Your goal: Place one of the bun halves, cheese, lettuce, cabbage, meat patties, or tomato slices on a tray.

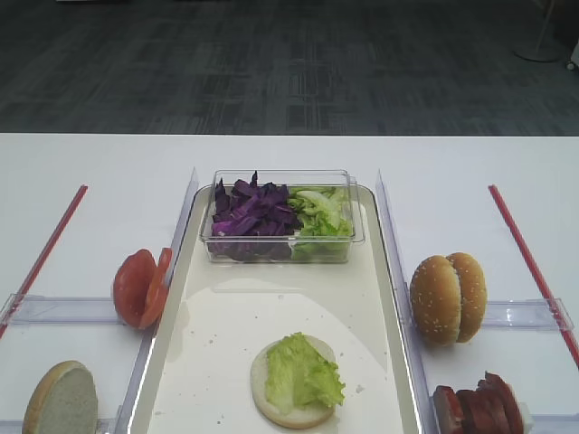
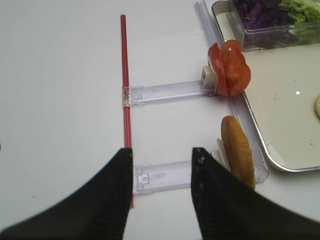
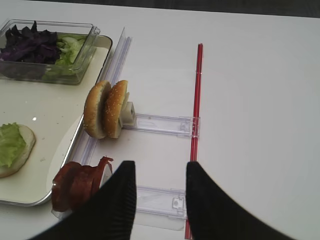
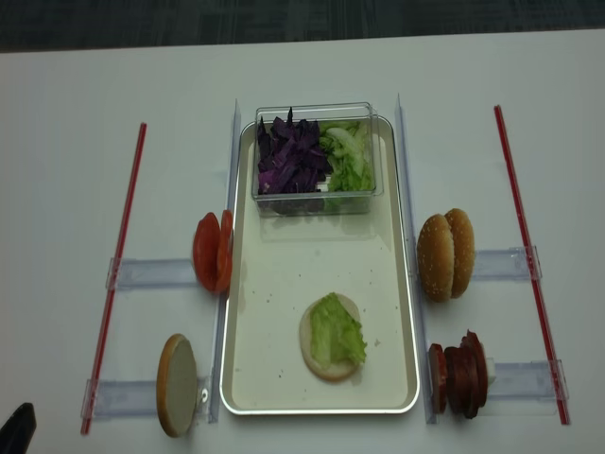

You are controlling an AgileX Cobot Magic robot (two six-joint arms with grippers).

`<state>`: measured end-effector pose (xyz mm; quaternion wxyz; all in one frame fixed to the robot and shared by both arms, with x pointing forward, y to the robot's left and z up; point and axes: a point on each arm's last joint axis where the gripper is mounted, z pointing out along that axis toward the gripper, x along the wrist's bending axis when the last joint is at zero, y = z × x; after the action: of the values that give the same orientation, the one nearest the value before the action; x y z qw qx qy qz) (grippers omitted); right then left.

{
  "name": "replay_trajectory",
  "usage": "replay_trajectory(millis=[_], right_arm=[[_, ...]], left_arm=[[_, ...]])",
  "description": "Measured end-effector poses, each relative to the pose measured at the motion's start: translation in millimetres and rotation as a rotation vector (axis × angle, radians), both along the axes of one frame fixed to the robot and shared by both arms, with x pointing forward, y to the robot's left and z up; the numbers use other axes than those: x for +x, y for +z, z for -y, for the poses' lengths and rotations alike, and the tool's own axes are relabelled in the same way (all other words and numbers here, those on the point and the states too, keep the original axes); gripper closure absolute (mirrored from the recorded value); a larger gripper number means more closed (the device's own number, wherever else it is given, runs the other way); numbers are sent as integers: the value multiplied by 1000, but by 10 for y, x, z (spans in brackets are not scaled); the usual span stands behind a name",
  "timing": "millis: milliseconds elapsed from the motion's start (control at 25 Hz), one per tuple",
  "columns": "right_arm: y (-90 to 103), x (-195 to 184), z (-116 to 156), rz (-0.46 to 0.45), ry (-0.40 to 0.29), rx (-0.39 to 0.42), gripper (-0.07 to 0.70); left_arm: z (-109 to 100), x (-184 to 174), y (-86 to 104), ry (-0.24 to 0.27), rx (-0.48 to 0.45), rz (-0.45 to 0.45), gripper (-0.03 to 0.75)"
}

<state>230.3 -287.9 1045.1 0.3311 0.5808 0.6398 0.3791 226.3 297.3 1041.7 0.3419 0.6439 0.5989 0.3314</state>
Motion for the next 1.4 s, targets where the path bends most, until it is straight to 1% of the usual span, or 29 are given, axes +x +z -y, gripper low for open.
replay_trajectory(millis=[1400], right_arm=[[0, 0, 0, 0, -1, 2, 346]], left_arm=[[0, 0, 0, 0, 0, 0, 445]])
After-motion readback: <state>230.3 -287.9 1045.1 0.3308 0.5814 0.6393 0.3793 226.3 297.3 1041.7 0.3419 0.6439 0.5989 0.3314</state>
